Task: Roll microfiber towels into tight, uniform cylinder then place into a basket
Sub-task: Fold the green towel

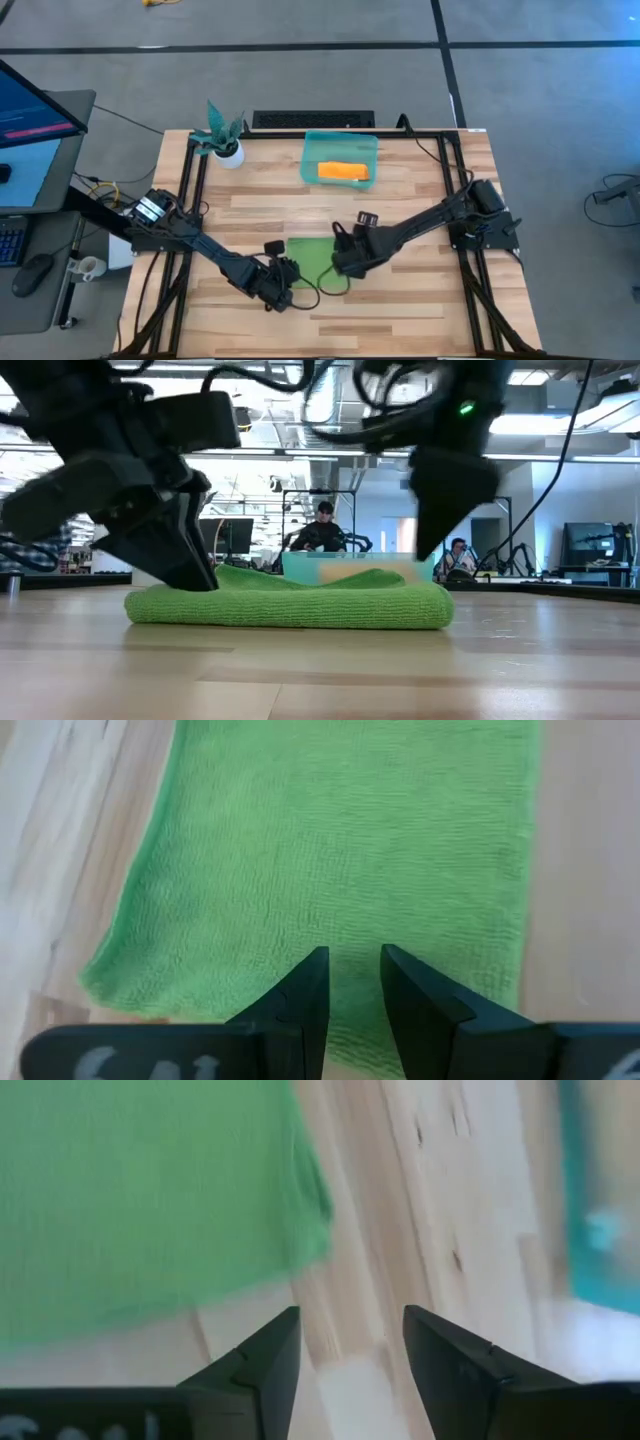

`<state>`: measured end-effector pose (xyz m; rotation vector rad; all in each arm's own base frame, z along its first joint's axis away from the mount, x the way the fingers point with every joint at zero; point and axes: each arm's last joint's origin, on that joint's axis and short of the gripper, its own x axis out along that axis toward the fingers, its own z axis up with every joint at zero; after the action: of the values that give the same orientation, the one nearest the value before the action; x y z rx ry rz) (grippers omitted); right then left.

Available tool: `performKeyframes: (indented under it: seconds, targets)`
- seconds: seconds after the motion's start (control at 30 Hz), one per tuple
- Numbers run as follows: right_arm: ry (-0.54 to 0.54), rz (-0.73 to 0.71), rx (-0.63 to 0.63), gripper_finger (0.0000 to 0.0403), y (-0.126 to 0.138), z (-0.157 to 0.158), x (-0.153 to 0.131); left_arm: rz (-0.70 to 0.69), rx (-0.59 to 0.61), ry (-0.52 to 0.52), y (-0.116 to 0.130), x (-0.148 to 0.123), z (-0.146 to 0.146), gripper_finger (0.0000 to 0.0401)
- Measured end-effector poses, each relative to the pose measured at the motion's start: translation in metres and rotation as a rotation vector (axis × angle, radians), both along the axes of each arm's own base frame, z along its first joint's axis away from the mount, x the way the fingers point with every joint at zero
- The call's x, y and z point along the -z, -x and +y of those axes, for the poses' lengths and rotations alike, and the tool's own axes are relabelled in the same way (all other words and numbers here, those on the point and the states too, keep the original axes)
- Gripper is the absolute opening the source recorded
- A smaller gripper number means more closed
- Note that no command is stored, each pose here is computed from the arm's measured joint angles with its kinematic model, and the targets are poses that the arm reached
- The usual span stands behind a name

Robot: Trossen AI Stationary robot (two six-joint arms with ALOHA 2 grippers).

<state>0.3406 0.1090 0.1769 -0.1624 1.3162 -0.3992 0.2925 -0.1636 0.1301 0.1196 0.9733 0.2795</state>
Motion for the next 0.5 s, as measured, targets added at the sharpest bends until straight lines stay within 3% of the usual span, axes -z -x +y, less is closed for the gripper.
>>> performKeyframes:
  seconds: [0.17, 0.3, 0.5]
  targets:
    - [0.052, 0.030, -0.052, 0.0193, 0.021, 0.025, -0.006, 0.032, 0.022, -0.045, 0.000, -0.015, -0.011, 0.0086]
    - [0.095, -0.043, -0.082, 0.0186, 0.039, 0.052, -0.005, 0.040, 0.017, -0.118, 0.007, -0.027, -0.022, 0.0086]
    - [0.140, -0.141, -0.081, 0.0176, 0.061, 0.077, 0.007, -0.056, 0.024, -0.114, 0.020, -0.064, -0.049, 0.0086]
